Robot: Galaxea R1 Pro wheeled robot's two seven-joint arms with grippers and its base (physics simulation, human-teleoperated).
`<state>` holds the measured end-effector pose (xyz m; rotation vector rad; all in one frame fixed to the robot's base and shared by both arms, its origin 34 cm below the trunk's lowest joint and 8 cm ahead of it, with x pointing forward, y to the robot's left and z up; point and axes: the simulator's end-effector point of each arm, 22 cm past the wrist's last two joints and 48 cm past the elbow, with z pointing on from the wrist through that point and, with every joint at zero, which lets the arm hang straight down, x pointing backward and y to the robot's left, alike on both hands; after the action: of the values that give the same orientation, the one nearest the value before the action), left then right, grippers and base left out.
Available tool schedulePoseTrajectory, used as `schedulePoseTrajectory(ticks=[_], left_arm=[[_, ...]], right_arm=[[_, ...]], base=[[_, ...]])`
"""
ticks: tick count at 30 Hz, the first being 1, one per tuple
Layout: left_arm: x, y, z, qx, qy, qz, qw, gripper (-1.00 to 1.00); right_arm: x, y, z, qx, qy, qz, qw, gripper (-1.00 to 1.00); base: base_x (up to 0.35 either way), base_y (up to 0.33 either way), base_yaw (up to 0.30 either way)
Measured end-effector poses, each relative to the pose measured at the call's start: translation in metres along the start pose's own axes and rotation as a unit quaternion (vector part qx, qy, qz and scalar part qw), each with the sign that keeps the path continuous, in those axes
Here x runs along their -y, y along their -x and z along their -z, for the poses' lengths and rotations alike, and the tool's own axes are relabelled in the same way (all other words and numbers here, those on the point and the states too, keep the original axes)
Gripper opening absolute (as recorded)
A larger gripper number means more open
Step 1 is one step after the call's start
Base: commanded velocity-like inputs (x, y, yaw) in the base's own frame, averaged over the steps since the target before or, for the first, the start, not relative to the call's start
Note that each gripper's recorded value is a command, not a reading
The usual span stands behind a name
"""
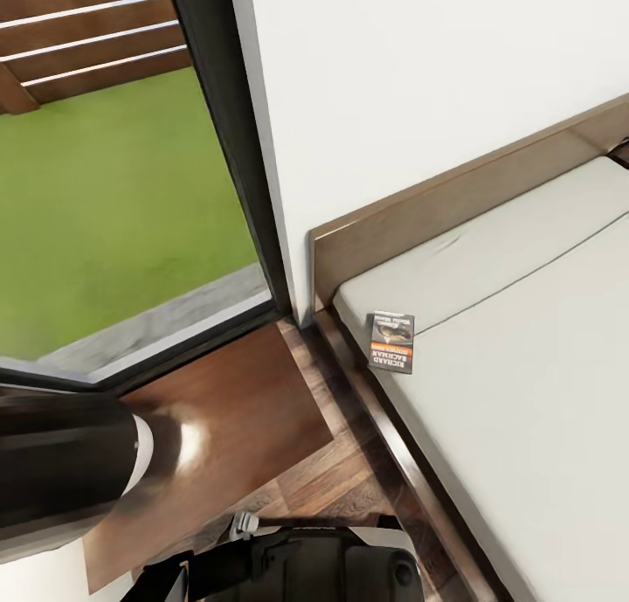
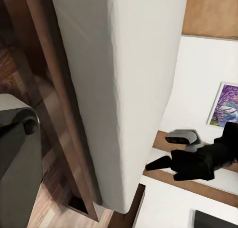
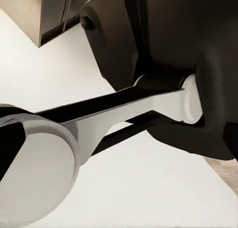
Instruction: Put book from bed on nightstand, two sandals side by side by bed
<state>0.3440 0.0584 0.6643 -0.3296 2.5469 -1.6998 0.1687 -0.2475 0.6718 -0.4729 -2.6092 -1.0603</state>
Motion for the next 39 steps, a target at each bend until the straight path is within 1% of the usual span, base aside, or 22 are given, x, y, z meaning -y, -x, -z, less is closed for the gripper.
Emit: schedulePoseTrajectory(ticks=[3, 5, 11, 16, 19, 20, 23, 24, 26, 27, 29, 32, 39], left_arm=[[0.000, 0.000, 0.000, 0.000, 0.000, 0.000, 1.0000, 1.00], [0.000, 0.000, 0.000, 0.000, 0.000, 0.000, 1.0000, 1.00], [0.000, 0.000, 0.000, 0.000, 0.000, 0.001, 1.0000, 1.00], [-0.001, -0.007, 0.000, -0.004, 0.000, 0.011, 0.9999, 1.00], [-0.001, -0.008, -0.001, -0.004, 0.001, 0.012, 0.9999, 1.00], [-0.001, -0.009, -0.001, -0.004, 0.001, 0.012, 0.9999, 1.00], [-0.002, -0.009, 0.000, -0.004, 0.002, 0.012, 0.9999, 1.00], [-0.003, -0.009, 0.000, -0.005, 0.004, 0.012, 0.9999, 1.00], [-0.005, -0.009, 0.000, -0.005, 0.007, 0.012, 0.9999, 1.00], [-0.006, -0.009, 0.000, -0.005, 0.010, 0.012, 0.9999, 1.00], [-0.010, -0.009, 0.000, -0.005, 0.019, 0.012, 0.9997, 1.00], [-0.012, -0.009, 0.000, -0.005, 0.023, 0.012, 0.9996, 1.00], [-0.013, -0.010, 0.000, -0.005, 0.026, 0.013, 0.9996, 1.00]], right_arm=[[-0.003, -0.006, -0.002, -0.010, 0.006, 0.000, 0.9999, 1.00], [-0.003, -0.006, -0.002, -0.010, 0.005, -0.001, 0.9999, 1.00], [-0.001, -0.002, 0.000, -0.003, 0.003, -0.001, 1.0000, 1.00], [-0.004, 0.002, -0.001, 0.003, 0.008, -0.001, 1.0000, 1.00], [-0.006, 0.003, -0.001, 0.006, 0.010, 0.002, 0.9999, 1.00], [-0.006, 0.004, -0.001, 0.008, 0.011, 0.004, 0.9999, 1.00], [-0.005, 0.011, -0.001, 0.023, 0.010, 0.023, 0.9994, 1.00], [-0.005, 0.015, 0.000, 0.034, 0.009, 0.036, 0.9987, 1.00], [-0.002, 0.019, 0.001, 0.045, 0.005, 0.048, 0.9978, 1.00], [0.003, 0.018, 0.002, 0.052, -0.001, 0.054, 0.9972, 1.00], [0.021, 0.006, 0.006, 0.053, -0.020, 0.045, 0.9974, 1.00], [0.032, -0.004, 0.009, 0.050, -0.031, 0.035, 0.9976, 1.00], [0.037, -0.008, 0.011, 0.049, -0.037, 0.031, 0.9976, 1.00]], base=[[0.000, 0.000, 0.000], [0.000, 0.000, 0.000], [0.000, 0.000, 0.000], [0.000, 0.000, 0.000], [0.000, 0.000, 0.000], [0.000, 0.000, 0.000], [0.000, 0.000, 0.000], [0.000, 0.000, 0.000], [0.000, 0.000, 0.000], [0.000, 0.000, 0.000], [0.000, 0.000, 0.000], [0.000, 0.000, 0.000], [0.000, 0.000, -0.001]])
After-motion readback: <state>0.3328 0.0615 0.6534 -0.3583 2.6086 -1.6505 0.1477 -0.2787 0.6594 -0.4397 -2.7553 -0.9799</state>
